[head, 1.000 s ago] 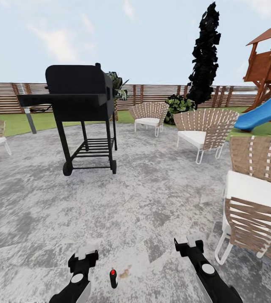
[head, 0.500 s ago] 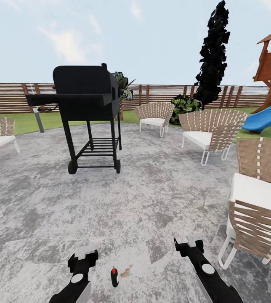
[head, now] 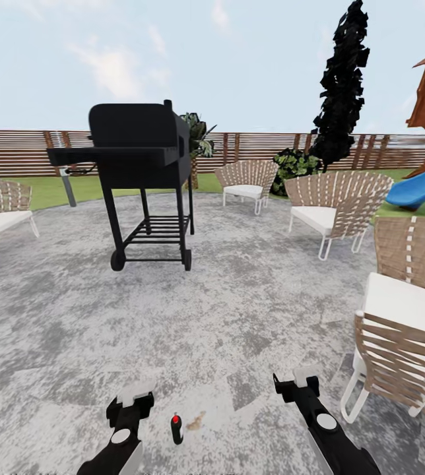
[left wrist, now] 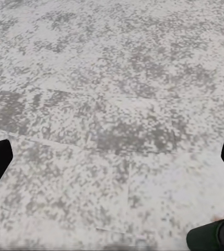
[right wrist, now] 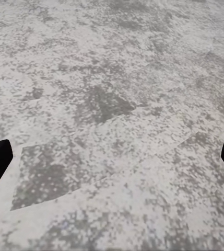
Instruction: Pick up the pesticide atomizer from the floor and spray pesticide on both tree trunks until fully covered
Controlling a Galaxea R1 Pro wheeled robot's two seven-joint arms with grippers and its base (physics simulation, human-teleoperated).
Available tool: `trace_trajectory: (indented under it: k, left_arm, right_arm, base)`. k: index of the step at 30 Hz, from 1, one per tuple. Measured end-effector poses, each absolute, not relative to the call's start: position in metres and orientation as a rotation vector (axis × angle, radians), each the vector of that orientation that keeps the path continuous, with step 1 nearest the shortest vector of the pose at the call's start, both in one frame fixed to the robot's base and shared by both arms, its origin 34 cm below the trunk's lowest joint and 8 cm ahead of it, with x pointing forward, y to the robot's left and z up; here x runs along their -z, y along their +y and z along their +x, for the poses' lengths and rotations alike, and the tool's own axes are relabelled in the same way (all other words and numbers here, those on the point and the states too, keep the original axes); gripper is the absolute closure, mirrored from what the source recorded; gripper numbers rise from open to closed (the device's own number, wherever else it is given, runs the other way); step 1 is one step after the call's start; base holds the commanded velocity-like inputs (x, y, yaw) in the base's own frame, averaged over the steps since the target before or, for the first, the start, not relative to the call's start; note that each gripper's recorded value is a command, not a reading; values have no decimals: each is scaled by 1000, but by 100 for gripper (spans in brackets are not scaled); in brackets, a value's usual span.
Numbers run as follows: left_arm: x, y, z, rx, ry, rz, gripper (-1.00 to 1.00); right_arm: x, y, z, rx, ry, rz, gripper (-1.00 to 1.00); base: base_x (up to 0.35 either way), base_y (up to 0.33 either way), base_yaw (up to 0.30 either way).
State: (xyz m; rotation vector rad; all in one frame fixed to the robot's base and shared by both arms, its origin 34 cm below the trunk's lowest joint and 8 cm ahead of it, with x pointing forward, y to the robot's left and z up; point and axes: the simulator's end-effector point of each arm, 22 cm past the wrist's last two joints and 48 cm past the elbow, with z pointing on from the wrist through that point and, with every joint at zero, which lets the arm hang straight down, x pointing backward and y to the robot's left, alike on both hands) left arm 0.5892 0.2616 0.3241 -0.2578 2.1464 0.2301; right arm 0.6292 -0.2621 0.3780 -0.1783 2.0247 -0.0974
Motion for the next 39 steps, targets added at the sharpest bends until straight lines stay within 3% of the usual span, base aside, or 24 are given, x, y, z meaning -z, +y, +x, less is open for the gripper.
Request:
trace_trajectory:
  k: [24, 39]
  left_arm:
    - [-324, 262, 589, -231, 2146, -260, -100]
    - [-325, 262, 590, -231, 2142, -260, -100]
  right_arm:
    - [-379, -262, 630, 97, 2023, -178, -100]
    - [-379, -262, 630, 98, 2022, -178, -100]
  base:
    - [-5, -25, 6]
    - [-21, -90, 90]
